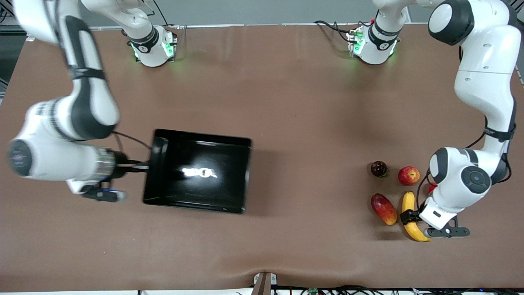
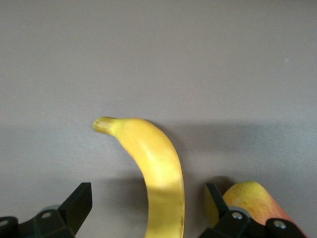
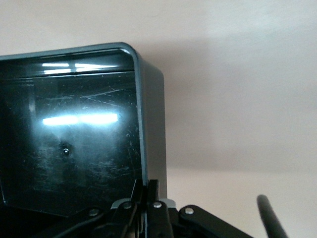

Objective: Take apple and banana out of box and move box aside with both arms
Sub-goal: 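Release the banana with the left gripper while the right gripper releases the tray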

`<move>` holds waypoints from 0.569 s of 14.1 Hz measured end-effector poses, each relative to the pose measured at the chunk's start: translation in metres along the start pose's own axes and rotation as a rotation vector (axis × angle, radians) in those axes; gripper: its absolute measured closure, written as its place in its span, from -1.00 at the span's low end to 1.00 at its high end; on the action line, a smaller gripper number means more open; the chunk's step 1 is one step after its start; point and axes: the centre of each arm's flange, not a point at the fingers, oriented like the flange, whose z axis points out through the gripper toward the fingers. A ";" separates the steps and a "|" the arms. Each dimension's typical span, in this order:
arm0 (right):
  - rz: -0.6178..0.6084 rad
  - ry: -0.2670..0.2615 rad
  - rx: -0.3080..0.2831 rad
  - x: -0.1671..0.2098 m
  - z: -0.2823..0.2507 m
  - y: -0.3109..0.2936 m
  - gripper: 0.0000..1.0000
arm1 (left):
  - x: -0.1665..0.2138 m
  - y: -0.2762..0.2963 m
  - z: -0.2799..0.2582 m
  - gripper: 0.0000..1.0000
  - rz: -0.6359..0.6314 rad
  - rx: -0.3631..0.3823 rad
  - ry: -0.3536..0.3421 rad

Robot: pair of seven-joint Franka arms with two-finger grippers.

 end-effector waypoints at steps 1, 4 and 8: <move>-0.010 0.003 -0.030 0.002 -0.008 0.026 0.89 | 0.003 0.000 -0.011 -1.00 0.001 0.007 -0.004; -0.029 0.002 -0.092 0.004 -0.021 0.091 0.89 | 0.013 0.003 -0.058 -1.00 0.009 0.036 -0.037; -0.003 0.009 -0.077 0.006 -0.007 0.152 0.89 | 0.020 0.003 -0.134 -1.00 0.014 0.084 -0.078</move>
